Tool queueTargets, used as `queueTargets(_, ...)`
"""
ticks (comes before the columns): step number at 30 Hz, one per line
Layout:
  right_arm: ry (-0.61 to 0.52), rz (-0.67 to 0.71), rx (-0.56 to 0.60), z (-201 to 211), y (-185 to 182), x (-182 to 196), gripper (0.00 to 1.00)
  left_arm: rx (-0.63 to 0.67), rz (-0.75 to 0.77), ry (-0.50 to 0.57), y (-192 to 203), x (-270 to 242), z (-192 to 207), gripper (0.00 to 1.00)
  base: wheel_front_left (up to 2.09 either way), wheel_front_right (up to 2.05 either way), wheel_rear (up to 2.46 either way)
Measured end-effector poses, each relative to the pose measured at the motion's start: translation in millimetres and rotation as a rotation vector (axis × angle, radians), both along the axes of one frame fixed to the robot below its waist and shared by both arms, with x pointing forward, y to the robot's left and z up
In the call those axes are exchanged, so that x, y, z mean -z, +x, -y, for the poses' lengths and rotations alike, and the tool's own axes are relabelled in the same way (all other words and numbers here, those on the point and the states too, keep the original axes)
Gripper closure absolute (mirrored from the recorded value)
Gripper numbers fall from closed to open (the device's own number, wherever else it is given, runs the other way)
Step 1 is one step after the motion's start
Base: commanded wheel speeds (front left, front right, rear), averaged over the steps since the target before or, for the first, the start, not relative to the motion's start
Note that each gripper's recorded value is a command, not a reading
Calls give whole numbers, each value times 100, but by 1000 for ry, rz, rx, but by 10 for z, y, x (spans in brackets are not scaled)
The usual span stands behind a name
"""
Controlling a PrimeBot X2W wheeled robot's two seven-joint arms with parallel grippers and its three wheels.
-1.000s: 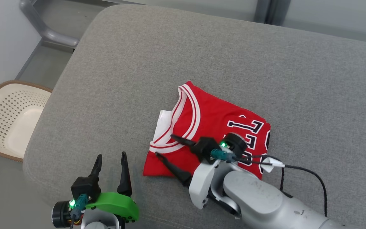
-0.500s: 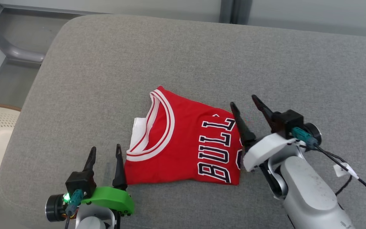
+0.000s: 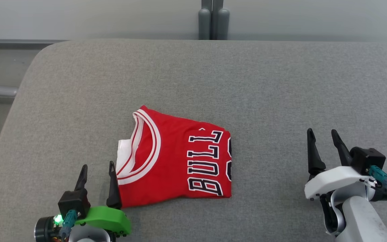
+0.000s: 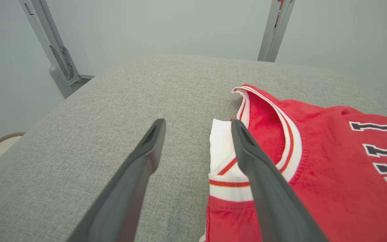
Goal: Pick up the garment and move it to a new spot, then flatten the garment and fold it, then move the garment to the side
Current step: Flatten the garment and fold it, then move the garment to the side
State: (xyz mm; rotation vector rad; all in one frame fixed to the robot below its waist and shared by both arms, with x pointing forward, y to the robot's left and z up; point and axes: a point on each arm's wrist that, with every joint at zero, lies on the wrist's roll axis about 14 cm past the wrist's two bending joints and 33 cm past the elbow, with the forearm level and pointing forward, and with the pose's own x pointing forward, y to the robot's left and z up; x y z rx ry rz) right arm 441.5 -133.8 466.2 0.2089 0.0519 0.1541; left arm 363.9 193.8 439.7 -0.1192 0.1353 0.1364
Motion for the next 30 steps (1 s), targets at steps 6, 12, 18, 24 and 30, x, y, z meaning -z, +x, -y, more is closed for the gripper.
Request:
queueTargets(6, -23, -10, 81, 318, -255, 25, 0, 33, 9, 12, -11, -22, 70, 0, 0, 0, 0)
queueTargets(12, -11, -30, 124, 469, -534, 73, 0, 55, 22, 20, -81, -59, 126, 0, 0, 0, 0)
queueTargets(18, 4, -14, 118, 444, -594, 14, 0, 72, 48, 28, -81, -141, 174, 0, 0, 0, 0)
queueTargets(24, 11, -21, 78, 305, -559, 35, 0, 67, 45, 29, -98, -131, 157, 0, 0, 0, 0)
queueTargets(30, 56, -64, -116, -370, -489, 134, 0, 51, 28, 10, -100, -79, 124, 0, 0, 0, 0)
